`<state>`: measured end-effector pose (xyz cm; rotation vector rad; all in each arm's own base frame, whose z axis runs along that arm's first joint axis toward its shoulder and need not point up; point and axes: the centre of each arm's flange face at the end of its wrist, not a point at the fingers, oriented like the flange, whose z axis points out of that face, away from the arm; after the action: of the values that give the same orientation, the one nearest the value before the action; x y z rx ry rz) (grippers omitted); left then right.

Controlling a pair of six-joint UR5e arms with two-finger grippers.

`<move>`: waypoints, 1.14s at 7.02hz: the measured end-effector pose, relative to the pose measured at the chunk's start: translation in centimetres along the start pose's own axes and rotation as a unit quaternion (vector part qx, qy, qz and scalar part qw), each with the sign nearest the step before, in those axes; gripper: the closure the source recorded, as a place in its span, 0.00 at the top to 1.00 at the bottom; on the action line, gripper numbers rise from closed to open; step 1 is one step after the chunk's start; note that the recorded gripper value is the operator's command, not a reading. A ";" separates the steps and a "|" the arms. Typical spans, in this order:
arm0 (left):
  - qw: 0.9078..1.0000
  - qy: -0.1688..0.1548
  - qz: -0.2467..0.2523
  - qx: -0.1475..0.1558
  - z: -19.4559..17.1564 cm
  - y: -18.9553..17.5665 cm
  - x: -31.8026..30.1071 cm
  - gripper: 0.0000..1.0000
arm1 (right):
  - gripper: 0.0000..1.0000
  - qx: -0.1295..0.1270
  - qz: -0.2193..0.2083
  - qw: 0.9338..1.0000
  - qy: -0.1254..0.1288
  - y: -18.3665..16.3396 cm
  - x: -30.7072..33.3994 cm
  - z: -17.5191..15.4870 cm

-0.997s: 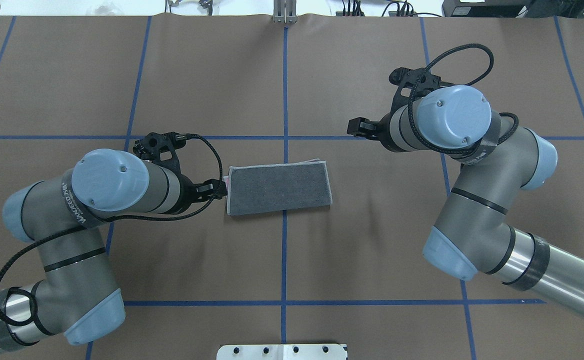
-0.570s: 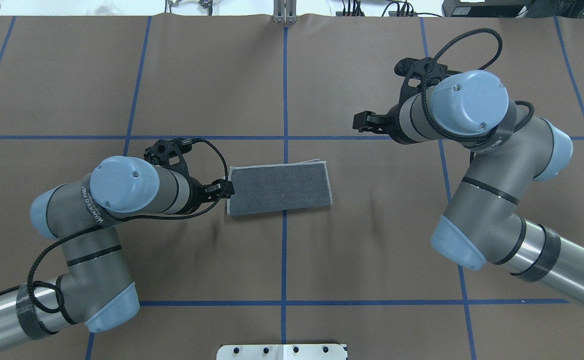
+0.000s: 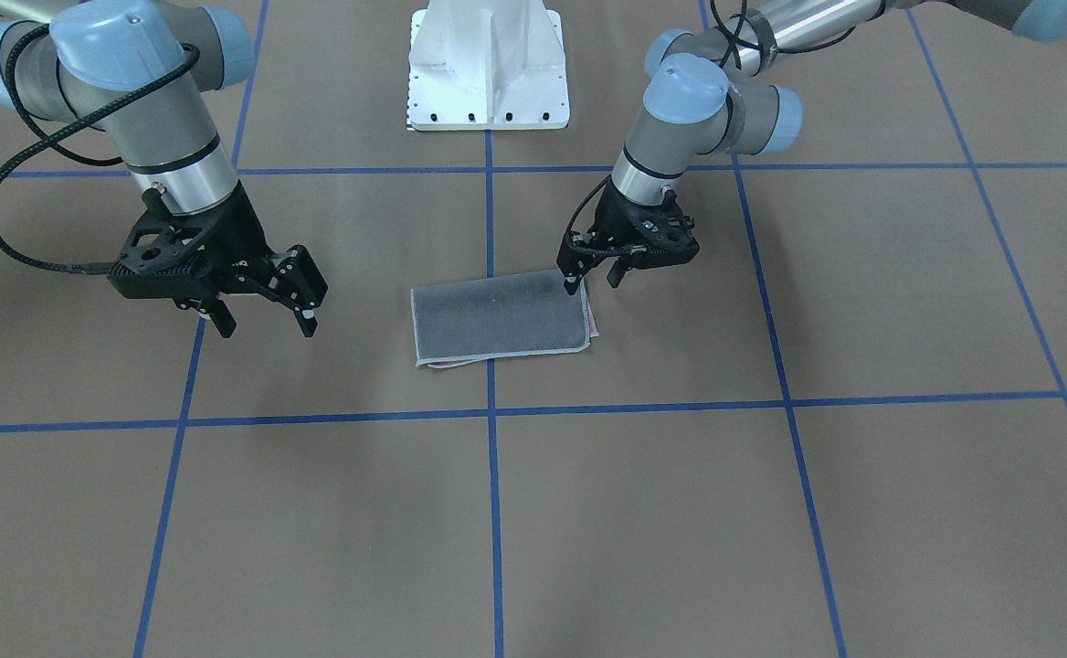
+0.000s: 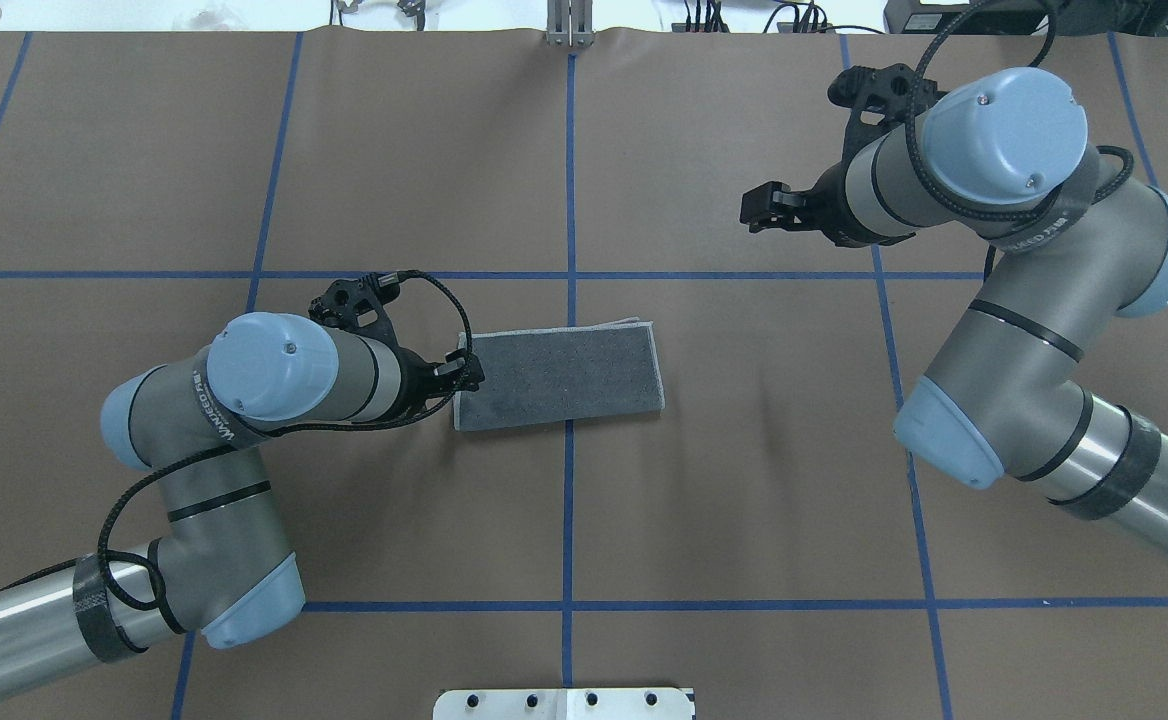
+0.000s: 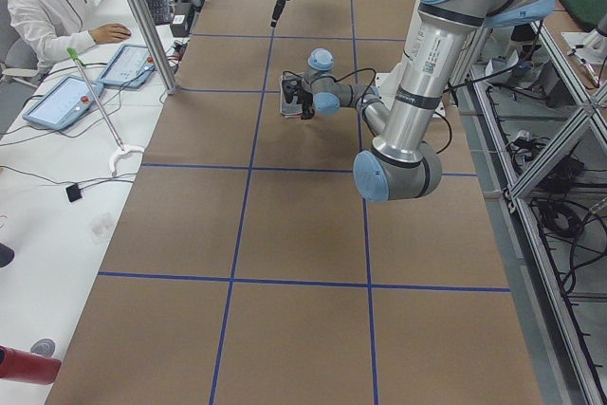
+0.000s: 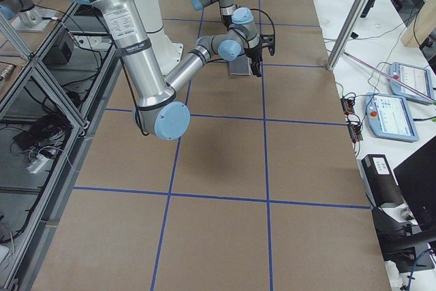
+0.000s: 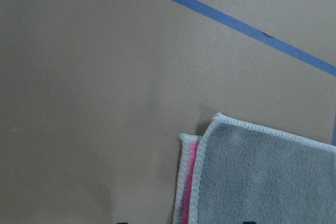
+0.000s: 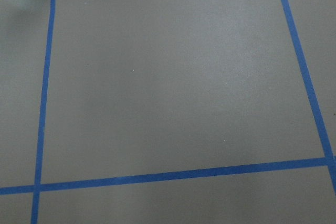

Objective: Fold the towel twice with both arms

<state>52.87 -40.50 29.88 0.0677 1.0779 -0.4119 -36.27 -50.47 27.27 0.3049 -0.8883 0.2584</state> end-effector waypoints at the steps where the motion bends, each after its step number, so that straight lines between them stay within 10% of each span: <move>1: 1.000 0.002 -0.011 -0.001 -0.1 0.1 0.1 0.66 | 1.00 0.001 0.000 1.000 0.000 -0.1 0.0 0.0; 5: 0.998 0.009 -0.056 -0.012 0.0 1.6 0.4 0.69 | 1.00 0.002 0.001 1.000 0.001 -0.1 0.1 0.0; 8: 0.997 0.010 -0.076 -0.014 0.2 2.2 0.3 0.52 | 1.00 0.003 0.002 1.000 0.000 -0.2 0.0 -0.1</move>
<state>53.94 -38.64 29.42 -0.0355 1.1115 -0.5338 -36.14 -50.58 27.22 0.3083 -0.8887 0.2638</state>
